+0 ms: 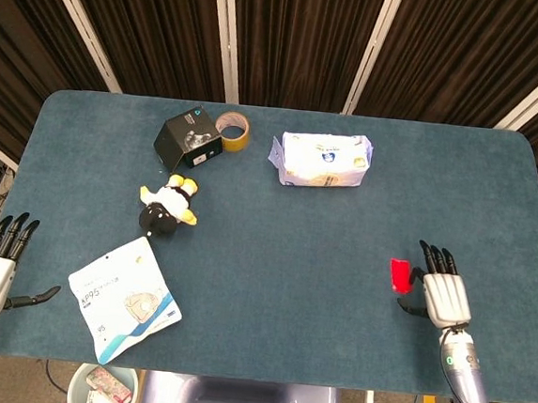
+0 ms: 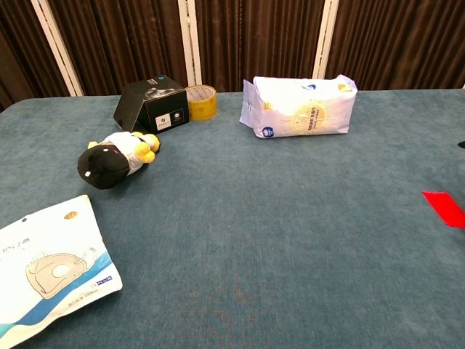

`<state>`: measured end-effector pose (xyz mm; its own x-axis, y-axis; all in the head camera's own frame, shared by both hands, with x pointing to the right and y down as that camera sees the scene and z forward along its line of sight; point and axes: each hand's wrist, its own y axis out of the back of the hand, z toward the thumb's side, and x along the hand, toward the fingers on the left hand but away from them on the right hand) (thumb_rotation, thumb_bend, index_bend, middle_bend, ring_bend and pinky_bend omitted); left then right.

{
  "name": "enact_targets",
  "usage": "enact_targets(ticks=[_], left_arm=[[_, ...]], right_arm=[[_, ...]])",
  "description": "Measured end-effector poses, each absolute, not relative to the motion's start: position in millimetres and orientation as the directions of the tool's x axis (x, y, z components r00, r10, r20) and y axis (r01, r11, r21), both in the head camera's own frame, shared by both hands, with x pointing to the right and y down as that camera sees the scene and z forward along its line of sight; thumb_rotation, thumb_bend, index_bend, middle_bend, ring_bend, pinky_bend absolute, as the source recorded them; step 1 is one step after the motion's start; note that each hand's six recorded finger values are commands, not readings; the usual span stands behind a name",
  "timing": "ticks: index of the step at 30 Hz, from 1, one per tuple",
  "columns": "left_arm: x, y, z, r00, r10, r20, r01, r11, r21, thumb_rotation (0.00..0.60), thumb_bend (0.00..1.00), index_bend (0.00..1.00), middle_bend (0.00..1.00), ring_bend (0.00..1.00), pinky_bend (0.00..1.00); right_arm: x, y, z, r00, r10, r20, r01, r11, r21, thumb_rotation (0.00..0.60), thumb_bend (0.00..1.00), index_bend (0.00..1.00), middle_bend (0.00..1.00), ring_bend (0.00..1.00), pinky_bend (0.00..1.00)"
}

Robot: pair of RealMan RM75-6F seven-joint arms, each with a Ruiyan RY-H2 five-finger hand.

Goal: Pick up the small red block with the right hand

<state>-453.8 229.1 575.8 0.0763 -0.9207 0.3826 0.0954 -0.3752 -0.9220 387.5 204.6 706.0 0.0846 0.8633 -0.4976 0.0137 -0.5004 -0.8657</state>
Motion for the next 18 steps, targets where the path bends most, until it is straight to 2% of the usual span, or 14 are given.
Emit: enact_targets(ticks=[5, 18], left_arm=[[-453.3, 229.7, 572.6, 0.08, -0.924, 0.373, 0.091, -0.366, -0.926, 0.282, 0.0, 0.0, 0.0, 0.0, 0.0], [-454.4, 229.6, 575.7, 0.07, -0.921, 0.383, 0.097, -0.376, -0.922, 0.281, 0.0, 0.0, 0.0, 0.0, 0.0]], right_arm=[[380.1, 207.8, 713.4, 0.104, 0.858, -0.503, 0.013, -0.507, -0.862, 0.6, 0.24, 0.52, 0.0, 0.0, 0.0], [377.0, 207.1, 724.5, 0.119, 0.848, -0.516, -0.029, -0.517, -0.856, 0.6, 0.25, 0.5, 0.0, 0.0, 0.0]])
